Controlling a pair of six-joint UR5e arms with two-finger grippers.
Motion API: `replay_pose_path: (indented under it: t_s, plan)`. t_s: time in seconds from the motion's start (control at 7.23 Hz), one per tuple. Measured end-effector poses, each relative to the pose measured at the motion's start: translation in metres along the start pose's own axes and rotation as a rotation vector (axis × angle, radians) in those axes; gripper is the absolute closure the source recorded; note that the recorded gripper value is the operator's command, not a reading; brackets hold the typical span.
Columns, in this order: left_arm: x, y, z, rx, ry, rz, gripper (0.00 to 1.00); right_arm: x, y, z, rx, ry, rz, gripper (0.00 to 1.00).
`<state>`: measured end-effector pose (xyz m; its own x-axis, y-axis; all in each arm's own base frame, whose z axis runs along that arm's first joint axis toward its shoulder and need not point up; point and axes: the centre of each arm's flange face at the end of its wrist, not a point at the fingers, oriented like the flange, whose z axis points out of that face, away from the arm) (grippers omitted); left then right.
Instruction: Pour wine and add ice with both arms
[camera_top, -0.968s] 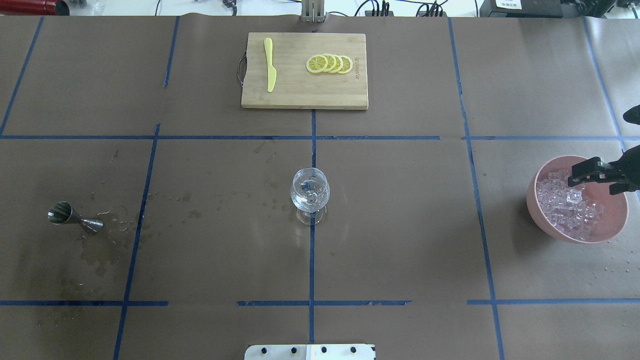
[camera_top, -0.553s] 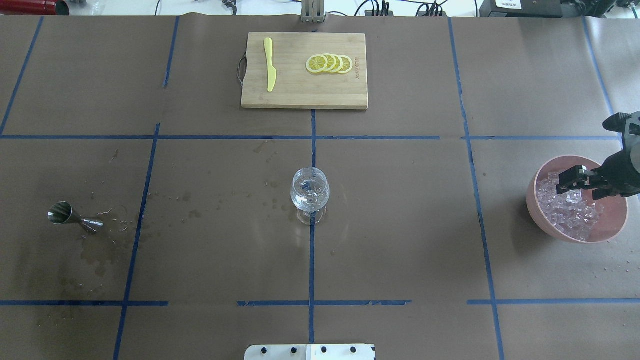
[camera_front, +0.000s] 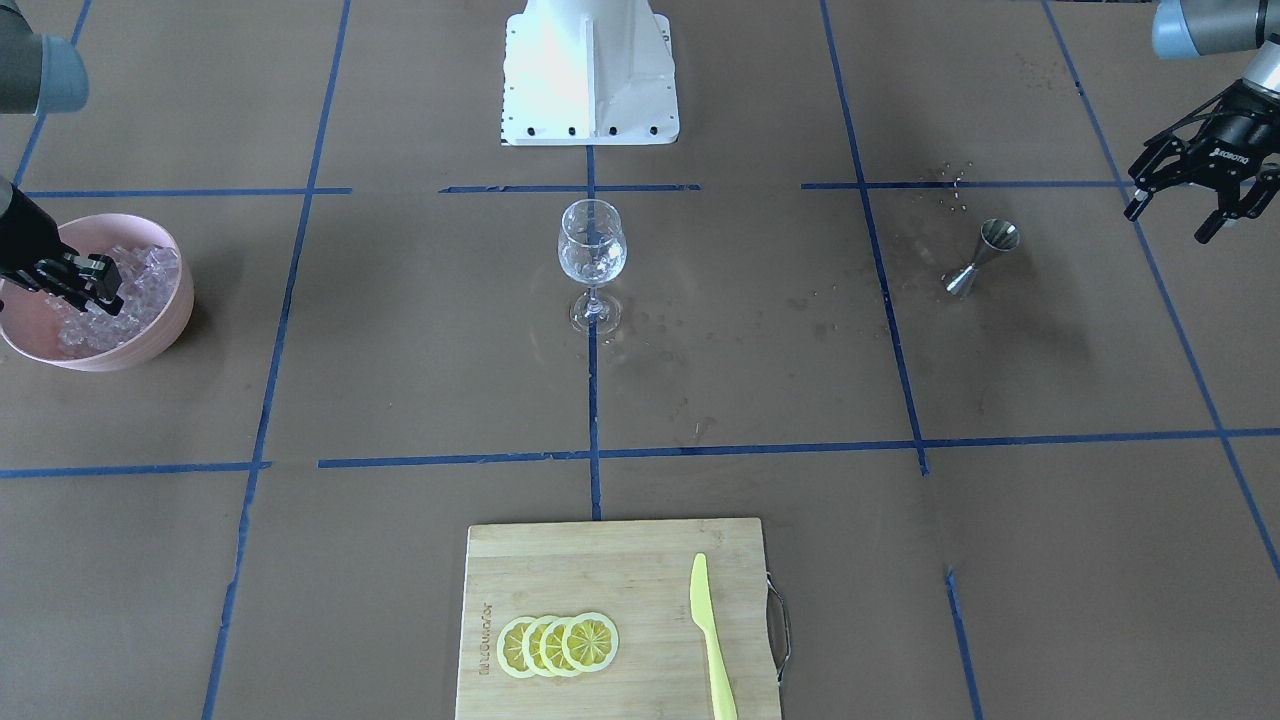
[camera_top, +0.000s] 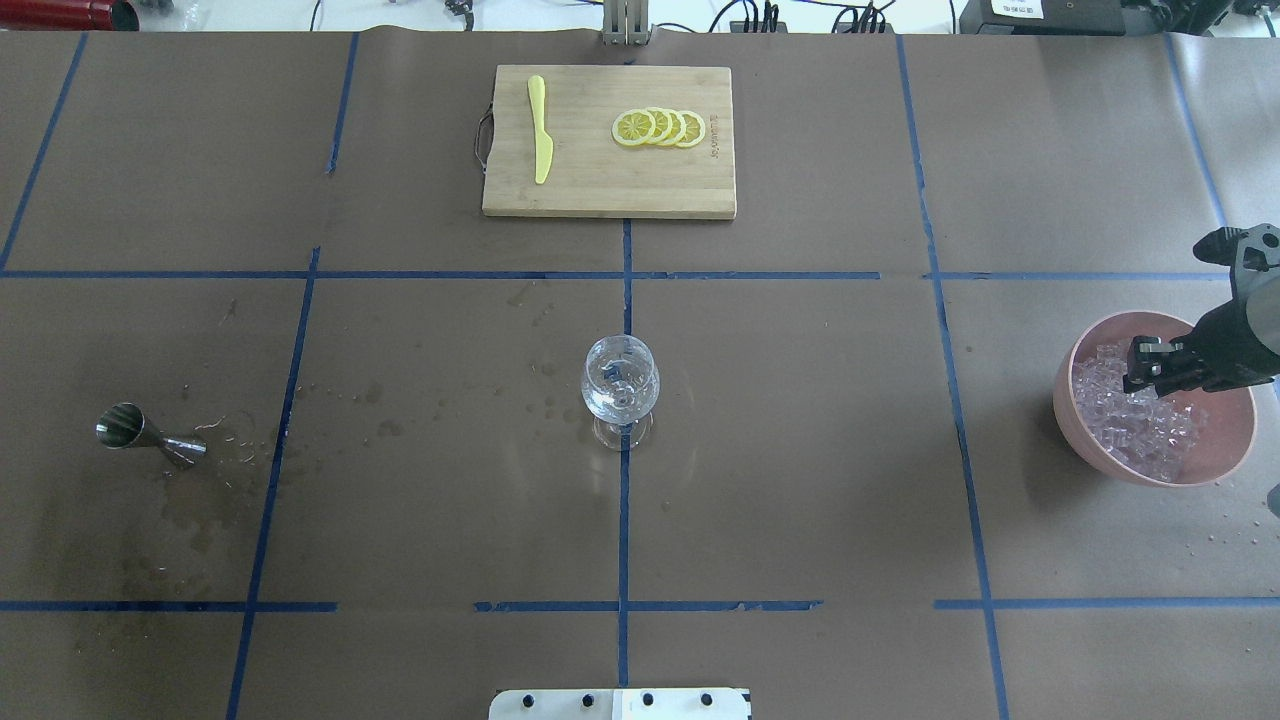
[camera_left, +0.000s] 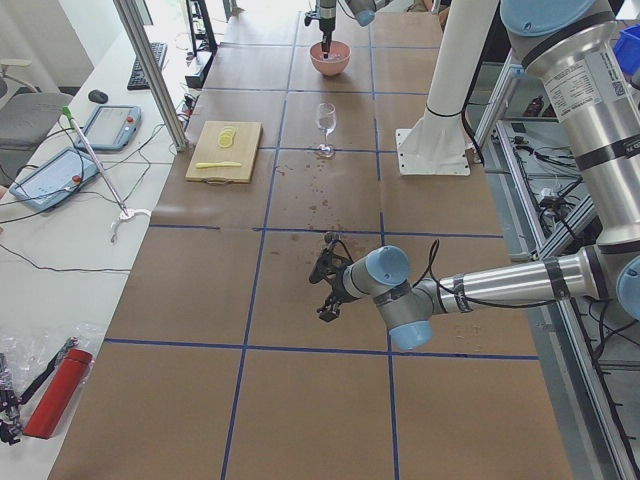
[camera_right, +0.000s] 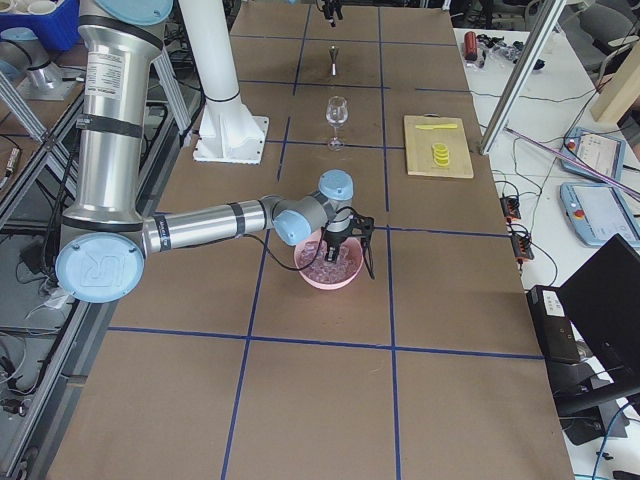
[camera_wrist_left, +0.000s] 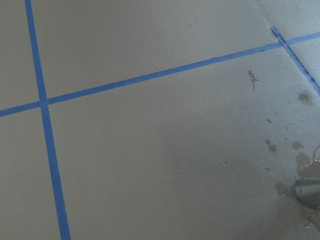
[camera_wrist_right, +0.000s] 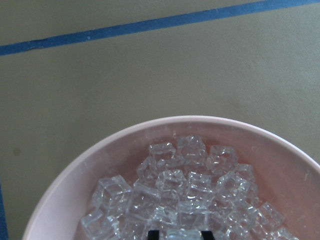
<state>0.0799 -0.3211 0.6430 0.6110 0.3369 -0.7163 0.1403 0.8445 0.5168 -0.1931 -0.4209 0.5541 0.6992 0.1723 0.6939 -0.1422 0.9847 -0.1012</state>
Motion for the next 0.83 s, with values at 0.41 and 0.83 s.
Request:
replay_pose_path:
  t_s: [0.41, 0.83]
  plan:
    - [0.003, -0.003, -0.003, 0.009, 0.004, 0.003, 0.0, -0.008, -0.003, -0.038, 0.033, -0.057, 0.006, 1.0]
    - [0.005, -0.005, -0.005, 0.025, 0.014, 0.011, 0.0, -0.092, -0.012, -0.133, 0.107, -0.257, 0.071, 1.0]
